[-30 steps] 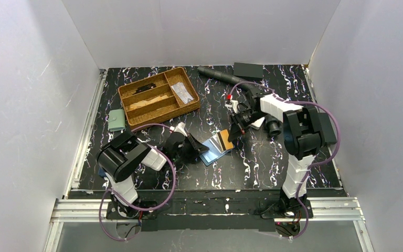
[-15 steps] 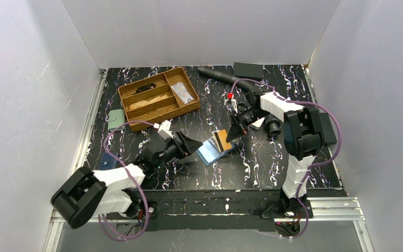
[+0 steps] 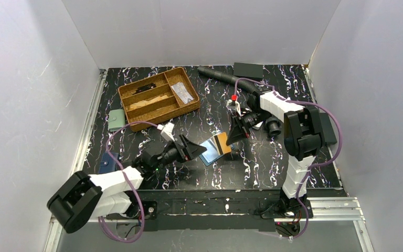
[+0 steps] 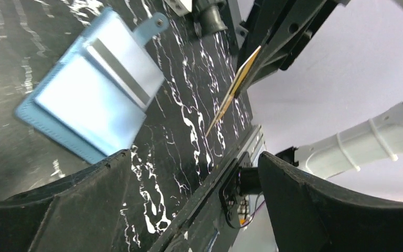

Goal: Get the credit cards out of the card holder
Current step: Place the credit card in the storage box.

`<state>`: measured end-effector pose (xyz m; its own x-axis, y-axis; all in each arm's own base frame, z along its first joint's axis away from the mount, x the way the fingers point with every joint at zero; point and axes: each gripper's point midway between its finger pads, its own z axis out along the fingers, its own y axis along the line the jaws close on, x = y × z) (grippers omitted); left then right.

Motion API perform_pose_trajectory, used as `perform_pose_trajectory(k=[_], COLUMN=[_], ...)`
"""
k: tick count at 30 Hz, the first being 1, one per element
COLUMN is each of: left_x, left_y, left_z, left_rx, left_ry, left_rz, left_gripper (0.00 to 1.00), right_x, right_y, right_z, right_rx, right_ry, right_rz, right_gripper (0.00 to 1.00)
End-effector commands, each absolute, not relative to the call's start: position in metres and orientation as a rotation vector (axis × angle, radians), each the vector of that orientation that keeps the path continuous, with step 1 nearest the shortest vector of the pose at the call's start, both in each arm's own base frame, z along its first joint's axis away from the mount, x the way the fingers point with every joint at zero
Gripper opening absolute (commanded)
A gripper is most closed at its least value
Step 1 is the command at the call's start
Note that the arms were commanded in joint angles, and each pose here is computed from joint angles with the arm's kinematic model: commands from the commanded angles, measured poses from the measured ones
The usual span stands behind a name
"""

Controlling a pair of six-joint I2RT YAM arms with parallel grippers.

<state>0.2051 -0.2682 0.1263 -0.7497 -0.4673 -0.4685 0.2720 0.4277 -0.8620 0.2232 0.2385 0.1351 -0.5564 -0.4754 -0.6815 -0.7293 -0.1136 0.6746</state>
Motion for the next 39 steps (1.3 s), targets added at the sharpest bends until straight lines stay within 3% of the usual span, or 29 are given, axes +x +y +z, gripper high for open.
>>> perform_pose_trajectory(k=[1, 8, 14, 23, 26, 29, 36, 39], left_x=[0.201, 0.215, 0.216, 0.210, 0.207, 0.204, 0.209, 0.209], left_y=[-0.304, -0.346, -0.362, -0.349, -0.353, -0.358, -0.312, -0.284], left_z=[0.154, 0.152, 0.144, 0.143, 0.145, 0.149, 0.146, 0.152], left_rx=[0.100, 0.179, 0.181, 0.184, 0.244, 0.325, 0.661, 0.812], left_ry=[1.937, 1.986, 1.987, 1.957, 1.951, 1.939, 1.902, 1.789], left_rz=[-1.430, -1.487, -1.575, -1.544, -1.558, -1.563, -1.067, -0.849], left_gripper=[0.87, 0.65, 0.34, 0.32, 0.03, 0.00, 0.00, 0.00], right_x=[0.216, 0.212, 0.212, 0.214, 0.214, 0.214, 0.218, 0.219], right_y=[0.250, 0.254, 0.254, 0.254, 0.254, 0.254, 0.244, 0.240], right_z=[0.156, 0.157, 0.157, 0.154, 0.154, 0.155, 0.179, 0.191], right_rx=[-1.367, -1.370, -1.362, -1.354, -1.351, -1.351, -1.344, -1.298], right_ry=[1.823, 1.817, 1.825, 1.847, 1.849, 1.845, 1.783, 1.742], right_rz=[1.770, 1.789, 1.795, 1.794, 1.795, 1.796, 1.747, 1.739], right_gripper=[0.01, 0.01, 0.01, 0.01, 0.01, 0.03, 0.68, 0.84])
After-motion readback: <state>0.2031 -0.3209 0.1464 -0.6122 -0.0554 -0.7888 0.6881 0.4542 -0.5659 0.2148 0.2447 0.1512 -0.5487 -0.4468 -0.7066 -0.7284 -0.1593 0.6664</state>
